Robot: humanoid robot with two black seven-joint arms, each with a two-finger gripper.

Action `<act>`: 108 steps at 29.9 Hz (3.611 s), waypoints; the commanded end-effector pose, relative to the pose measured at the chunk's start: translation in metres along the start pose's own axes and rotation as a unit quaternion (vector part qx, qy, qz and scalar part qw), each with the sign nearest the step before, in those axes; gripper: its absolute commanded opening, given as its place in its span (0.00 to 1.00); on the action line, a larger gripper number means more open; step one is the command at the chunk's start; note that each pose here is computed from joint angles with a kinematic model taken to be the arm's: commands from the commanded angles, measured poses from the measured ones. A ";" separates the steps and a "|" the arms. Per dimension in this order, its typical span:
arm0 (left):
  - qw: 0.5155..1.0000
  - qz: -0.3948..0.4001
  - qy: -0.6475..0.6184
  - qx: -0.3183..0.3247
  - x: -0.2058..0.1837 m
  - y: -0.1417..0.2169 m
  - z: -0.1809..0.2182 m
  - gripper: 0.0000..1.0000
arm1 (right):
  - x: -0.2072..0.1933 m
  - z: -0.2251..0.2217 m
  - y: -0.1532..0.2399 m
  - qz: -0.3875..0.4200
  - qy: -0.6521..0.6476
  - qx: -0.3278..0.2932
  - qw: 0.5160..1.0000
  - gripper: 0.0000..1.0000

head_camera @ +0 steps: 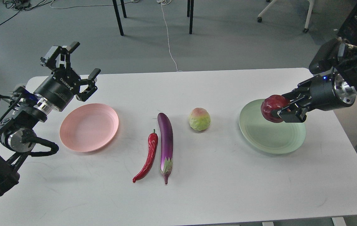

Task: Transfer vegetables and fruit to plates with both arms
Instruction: 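Carry the pomegranate with the right gripper onto the green plate and release, then lift the open right gripper away from the green plate, then lower the right gripper onto the peach and grasp it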

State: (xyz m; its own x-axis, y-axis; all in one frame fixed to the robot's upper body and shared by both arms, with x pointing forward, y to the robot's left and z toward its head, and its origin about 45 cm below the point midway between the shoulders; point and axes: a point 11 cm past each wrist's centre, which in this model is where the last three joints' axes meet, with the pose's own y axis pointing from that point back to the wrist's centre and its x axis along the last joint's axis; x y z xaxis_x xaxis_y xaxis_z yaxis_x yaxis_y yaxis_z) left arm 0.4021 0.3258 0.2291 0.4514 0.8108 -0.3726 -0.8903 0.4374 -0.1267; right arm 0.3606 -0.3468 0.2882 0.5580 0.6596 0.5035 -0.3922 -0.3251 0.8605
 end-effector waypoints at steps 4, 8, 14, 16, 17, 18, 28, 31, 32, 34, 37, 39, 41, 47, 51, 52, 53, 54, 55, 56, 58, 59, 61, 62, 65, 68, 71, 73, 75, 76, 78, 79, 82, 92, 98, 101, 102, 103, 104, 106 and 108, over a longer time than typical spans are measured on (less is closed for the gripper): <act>1.000 0.000 -0.001 0.001 0.000 0.000 0.000 1.00 | -0.054 0.023 -0.030 -0.023 -0.032 -0.022 0.999 0.42; 1.000 0.000 -0.001 0.001 0.001 0.000 0.000 1.00 | -0.050 0.023 -0.047 -0.028 -0.028 -0.019 0.999 0.44; 1.000 0.001 -0.002 0.001 0.001 0.001 0.001 1.00 | -0.046 0.013 -0.074 -0.038 -0.021 -0.002 0.999 0.61; 1.000 0.001 -0.002 0.002 0.001 0.001 0.001 1.00 | -0.044 0.009 -0.077 -0.038 -0.018 0.002 0.999 0.72; 1.000 0.001 -0.003 0.002 0.002 0.001 0.001 1.00 | -0.042 0.009 -0.078 -0.036 -0.018 0.003 0.999 0.75; 1.000 0.001 -0.003 0.002 0.002 0.001 0.001 1.00 | -0.042 0.009 -0.078 -0.036 -0.018 0.003 0.999 0.80; 1.000 0.001 -0.002 0.002 0.001 0.001 0.001 1.00 | -0.021 0.006 -0.071 -0.001 -0.018 0.009 1.000 0.94; 1.000 0.003 -0.006 0.001 0.003 0.002 0.003 1.00 | -0.004 0.004 -0.066 0.024 -0.016 0.013 0.999 0.94; 1.000 0.004 -0.007 0.001 0.004 0.003 0.005 1.00 | 0.000 0.004 -0.065 0.028 -0.015 0.013 0.999 0.94; 1.000 0.001 -0.011 0.002 0.004 0.004 0.007 1.00 | 0.003 0.005 -0.063 0.031 -0.014 0.012 0.999 0.94; 1.000 -0.005 -0.010 -0.007 0.000 0.003 0.013 1.00 | 0.005 0.006 -0.061 0.037 -0.015 0.010 0.999 0.94; 1.000 -0.008 -0.013 -0.012 -0.002 0.001 0.015 1.00 | 0.006 0.006 -0.058 0.042 -0.016 0.010 0.999 0.94; 1.000 -0.009 -0.019 -0.013 -0.003 0.001 0.016 1.00 | 0.008 0.007 -0.055 0.049 -0.019 0.009 0.999 0.94; 1.000 -0.008 -0.018 -0.023 -0.003 -0.001 0.020 1.00 | 0.025 0.005 -0.054 0.078 -0.021 0.013 0.997 0.94; 0.999 -0.012 -0.017 -0.038 -0.006 -0.003 0.029 1.00 | 0.033 0.004 -0.052 0.097 -0.026 0.016 0.995 0.94; 0.999 -0.010 -0.017 -0.039 -0.005 -0.001 0.029 1.00 | 0.033 0.005 -0.052 0.100 -0.028 0.016 0.994 0.94; 0.999 -0.007 -0.016 -0.039 -0.003 0.001 0.029 1.00 | 0.032 0.005 -0.051 0.101 -0.030 0.015 0.994 0.94; 0.999 -0.004 -0.014 -0.041 -0.002 0.002 0.029 1.00 | 0.030 0.006 -0.051 0.100 -0.032 0.014 0.994 0.94; 0.999 -0.003 -0.013 -0.041 -0.001 0.003 0.028 1.00 | 0.028 0.005 -0.052 0.098 -0.034 0.015 0.994 0.94; 0.999 -0.001 -0.010 -0.042 -0.001 0.004 0.027 1.00 | 0.027 0.005 -0.053 0.098 -0.035 0.016 0.994 0.94; 0.999 0.000 -0.001 -0.042 -0.003 0.006 0.020 1.00 | 0.027 0.004 -0.054 0.098 -0.034 0.018 0.994 0.94; 0.999 -0.002 0.000 -0.044 -0.005 0.006 0.021 1.00 | 0.027 0.004 -0.054 0.098 -0.034 0.018 0.994 0.94; 0.999 -0.008 0.001 -0.049 -0.008 0.005 0.024 1.00 | 0.028 0.004 -0.054 0.099 -0.033 0.018 0.994 0.95; 0.999 -0.009 0.000 -0.050 -0.009 0.005 0.025 1.00 | 0.029 0.004 -0.053 0.100 -0.033 0.017 0.994 0.95; 0.999 -0.013 -0.001 -0.050 -0.011 0.004 0.026 1.00 | 0.030 0.005 -0.051 0.103 -0.034 0.016 0.994 0.95; 0.999 -0.013 -0.006 -0.047 -0.011 0.005 0.025 1.00 | 0.028 0.008 -0.048 0.103 -0.036 0.011 0.994 0.95; 0.999 -0.018 -0.016 -0.042 -0.013 0.003 0.023 1.00 | 0.028 0.011 -0.045 0.104 -0.036 0.007 0.994 0.95; 0.999 -0.018 -0.018 -0.042 -0.014 0.003 0.023 1.00 | 0.032 0.012 -0.043 0.108 -0.033 0.005 0.994 0.95; 0.999 -0.018 -0.019 -0.043 -0.013 0.003 0.024 1.00 | 0.044 0.011 -0.038 0.121 -0.025 0.006 0.992 0.95; 0.999 -0.017 -0.020 -0.043 -0.013 0.003 0.025 1.00 | 0.054 0.011 -0.032 0.131 -0.016 0.003 0.991 0.95; 0.999 -0.018 -0.021 -0.046 -0.013 0.003 0.027 1.00 | 0.071 0.007 -0.024 0.143 0.000 0.005 0.990 0.95; 0.998 -0.019 -0.020 -0.049 -0.013 0.003 0.028 1.00 | 0.077 0.005 -0.022 0.148 0.006 0.006 0.989 0.95; 0.998 -0.016 -0.018 -0.055 -0.012 0.003 0.032 1.00 | 0.100 -0.006 -0.023 0.158 0.028 0.017 0.987 0.96; 0.998 -0.019 0.002 -0.064 -0.020 -0.004 0.022 1.00 | 0.126 -0.048 -0.064 0.140 0.063 0.067 0.986 0.96; 0.998 -0.013 0.002 -0.066 -0.016 -0.003 0.023 1.00 | 0.126 -0.077 -0.114 0.088 0.090 0.090 0.988 0.96; 0.998 -0.012 0.003 -0.065 -0.016 -0.002 0.021 1.00 | 0.131 -0.084 -0.135 0.073 0.100 0.086 0.989 0.96; 0.998 -0.011 0.003 -0.064 -0.016 -0.001 0.021 1.00 | 0.135 -0.084 -0.139 0.072 0.100 0.083 0.989 0.96; 0.998 -0.010 0.004 -0.063 -0.015 0.000 0.020 1.00 | 0.140 -0.087 -0.144 0.074 0.102 0.081 0.989 0.96; 0.998 -0.009 0.004 -0.062 -0.014 0.001 0.018 1.00 | 0.144 -0.088 -0.148 0.074 0.103 0.078 0.989 0.96; 0.998 -0.007 0.005 -0.064 -0.013 0.002 0.019 1.00 | 0.148 -0.093 -0.156 0.070 0.106 0.077 0.989 0.96; 0.998 -0.005 0.004 -0.066 -0.012 0.003 0.021 1.00 | 0.149 -0.102 -0.167 0.060 0.118 0.077 0.988 0.96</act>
State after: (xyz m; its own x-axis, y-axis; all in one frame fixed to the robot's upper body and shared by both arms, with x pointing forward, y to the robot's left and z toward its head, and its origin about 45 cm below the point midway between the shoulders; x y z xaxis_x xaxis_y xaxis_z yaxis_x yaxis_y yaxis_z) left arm 0.3957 0.3228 0.2515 0.4645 0.8007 -0.3783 -0.8842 0.3960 -0.2477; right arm 0.4349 -0.1383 0.2226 0.3344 0.7216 0.6062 -0.3283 -0.5137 0.7926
